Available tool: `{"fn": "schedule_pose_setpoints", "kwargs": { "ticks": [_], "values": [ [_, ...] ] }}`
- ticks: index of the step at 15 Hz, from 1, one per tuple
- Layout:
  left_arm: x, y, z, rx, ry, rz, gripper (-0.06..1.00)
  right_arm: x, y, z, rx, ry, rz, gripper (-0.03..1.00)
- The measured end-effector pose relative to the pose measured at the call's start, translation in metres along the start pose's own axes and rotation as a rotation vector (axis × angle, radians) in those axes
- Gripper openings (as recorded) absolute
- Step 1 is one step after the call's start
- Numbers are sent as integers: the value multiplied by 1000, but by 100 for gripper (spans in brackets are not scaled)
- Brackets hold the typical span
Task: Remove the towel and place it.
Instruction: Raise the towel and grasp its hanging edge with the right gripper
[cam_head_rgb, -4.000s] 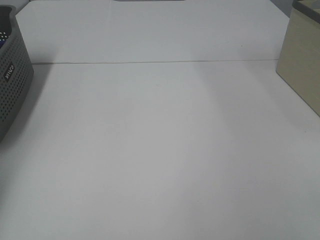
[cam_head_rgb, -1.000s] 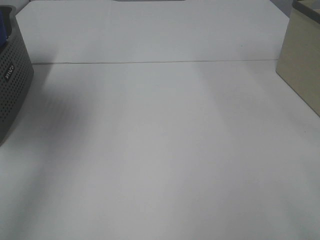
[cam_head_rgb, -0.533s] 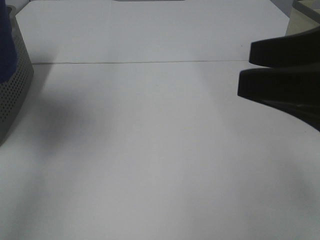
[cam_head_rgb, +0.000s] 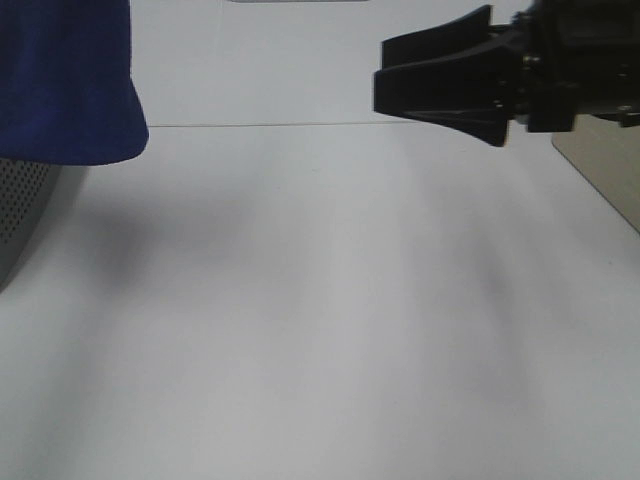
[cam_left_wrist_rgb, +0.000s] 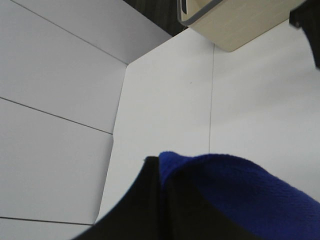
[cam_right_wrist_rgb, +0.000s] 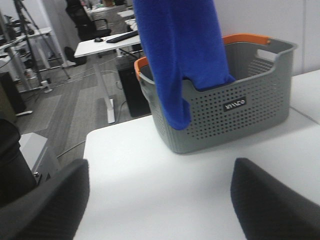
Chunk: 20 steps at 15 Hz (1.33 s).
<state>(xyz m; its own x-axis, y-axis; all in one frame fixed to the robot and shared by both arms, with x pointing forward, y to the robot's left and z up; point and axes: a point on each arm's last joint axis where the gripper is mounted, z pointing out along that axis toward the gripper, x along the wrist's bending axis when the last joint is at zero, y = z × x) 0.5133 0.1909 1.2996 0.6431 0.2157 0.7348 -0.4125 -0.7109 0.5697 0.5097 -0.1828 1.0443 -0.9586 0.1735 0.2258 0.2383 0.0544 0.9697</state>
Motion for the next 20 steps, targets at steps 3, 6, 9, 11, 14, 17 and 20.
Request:
{"fn": "schedule_pose_setpoints", "kwargs": {
  "ticks": [3, 6, 9, 11, 14, 17, 20],
  "values": [
    [0, -2, 10, -36, -23, -31, 0, -21, -4, 55, 22, 92, 9, 76],
    [1, -3, 17, -69, -31, -59, 0, -33, -7, 95, 26, 171, 5, 76],
    [2, -4, 23, -98, -34, -86, 0, -40, -6, 130, 23, 220, -26, 76],
    [3, -5, 26, -112, -26, -100, 0, -43, -6, 144, 25, 235, -38, 76],
    [4, -4, 29, -138, -17, -122, 0, -51, -6, 161, 18, 236, -48, 76],
    [6, -3, 29, -153, 1, -131, 0, -58, -14, 169, 16, 252, -19, 75],
    [8, -4, 30, -153, 19, -136, 0, -57, -14, 170, 14, 263, -17, 62]
  ]
}}
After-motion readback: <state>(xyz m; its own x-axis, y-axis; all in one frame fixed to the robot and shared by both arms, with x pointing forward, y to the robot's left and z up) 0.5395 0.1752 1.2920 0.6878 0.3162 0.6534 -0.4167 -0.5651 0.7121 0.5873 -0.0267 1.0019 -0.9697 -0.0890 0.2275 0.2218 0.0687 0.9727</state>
